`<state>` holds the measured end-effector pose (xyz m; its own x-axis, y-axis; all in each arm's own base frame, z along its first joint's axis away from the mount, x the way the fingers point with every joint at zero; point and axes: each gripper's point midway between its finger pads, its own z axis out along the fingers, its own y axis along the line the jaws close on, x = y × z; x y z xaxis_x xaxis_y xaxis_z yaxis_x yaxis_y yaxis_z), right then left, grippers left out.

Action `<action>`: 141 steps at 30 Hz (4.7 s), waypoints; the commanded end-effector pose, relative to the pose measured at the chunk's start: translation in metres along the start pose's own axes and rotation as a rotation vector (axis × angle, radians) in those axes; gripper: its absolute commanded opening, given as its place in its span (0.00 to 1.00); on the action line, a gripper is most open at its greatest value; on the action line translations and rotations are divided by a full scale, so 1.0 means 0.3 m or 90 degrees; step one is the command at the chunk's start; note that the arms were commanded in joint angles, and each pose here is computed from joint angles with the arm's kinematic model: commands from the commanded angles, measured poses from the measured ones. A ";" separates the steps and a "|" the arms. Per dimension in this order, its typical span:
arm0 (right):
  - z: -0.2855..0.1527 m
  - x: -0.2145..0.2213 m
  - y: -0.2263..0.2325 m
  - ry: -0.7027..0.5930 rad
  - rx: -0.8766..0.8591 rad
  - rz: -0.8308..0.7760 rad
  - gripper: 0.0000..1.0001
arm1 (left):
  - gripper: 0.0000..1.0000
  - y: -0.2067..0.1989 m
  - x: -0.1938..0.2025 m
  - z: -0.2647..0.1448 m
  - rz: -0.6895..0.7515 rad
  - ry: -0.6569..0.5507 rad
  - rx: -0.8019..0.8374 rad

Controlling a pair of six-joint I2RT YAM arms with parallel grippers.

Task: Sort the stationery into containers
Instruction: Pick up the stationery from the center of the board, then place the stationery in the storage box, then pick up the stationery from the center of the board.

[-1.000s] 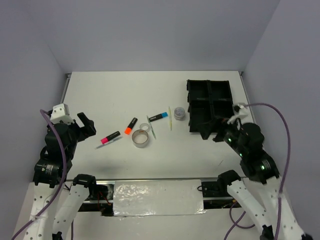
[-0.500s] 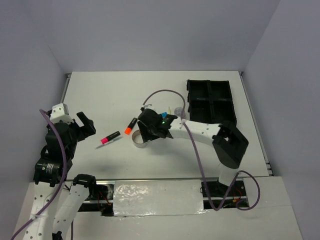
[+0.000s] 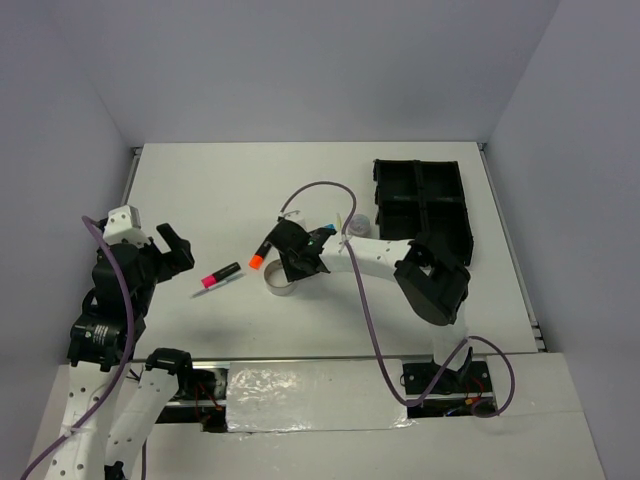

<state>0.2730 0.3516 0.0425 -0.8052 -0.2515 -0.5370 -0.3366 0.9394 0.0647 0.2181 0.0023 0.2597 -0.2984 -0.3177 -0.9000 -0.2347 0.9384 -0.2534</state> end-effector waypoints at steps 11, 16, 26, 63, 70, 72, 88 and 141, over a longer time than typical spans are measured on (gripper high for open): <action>-0.167 -0.090 0.087 -0.082 -0.120 0.033 0.08 | 0.99 -0.032 -0.039 -0.004 0.005 -0.031 0.035; -0.357 -0.193 -0.098 -0.171 -0.100 0.096 0.08 | 0.99 -0.033 -0.039 -0.004 0.005 -0.032 0.036; -0.534 -0.238 -0.687 -0.255 0.108 0.210 0.00 | 0.99 -0.032 -0.041 -0.010 0.003 -0.036 0.036; -0.390 -0.335 -0.940 -0.179 0.162 0.262 0.73 | 0.99 -0.070 -0.018 0.001 0.018 -0.015 0.068; -0.306 -0.361 -0.435 -0.154 0.031 0.067 0.53 | 0.99 -0.064 -0.018 0.002 0.016 -0.014 0.060; -0.288 -0.345 -0.280 -0.145 -0.043 -0.003 0.53 | 0.99 -0.065 -0.019 0.000 0.017 -0.016 0.063; -0.013 -0.245 0.057 -0.014 -0.119 -0.268 0.51 | 0.99 -0.071 -0.017 0.000 0.019 -0.015 0.068; -0.357 -0.415 -0.848 -0.132 0.155 0.165 0.00 | 0.99 -0.068 0.002 0.027 0.026 0.008 0.056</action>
<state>0.4236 0.1528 0.2144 -0.6437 -0.0261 -0.7648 -0.1028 0.9933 0.0527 0.2273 -0.0150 0.2470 -0.3763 -0.2782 -0.8838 -0.1610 0.9590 -0.2333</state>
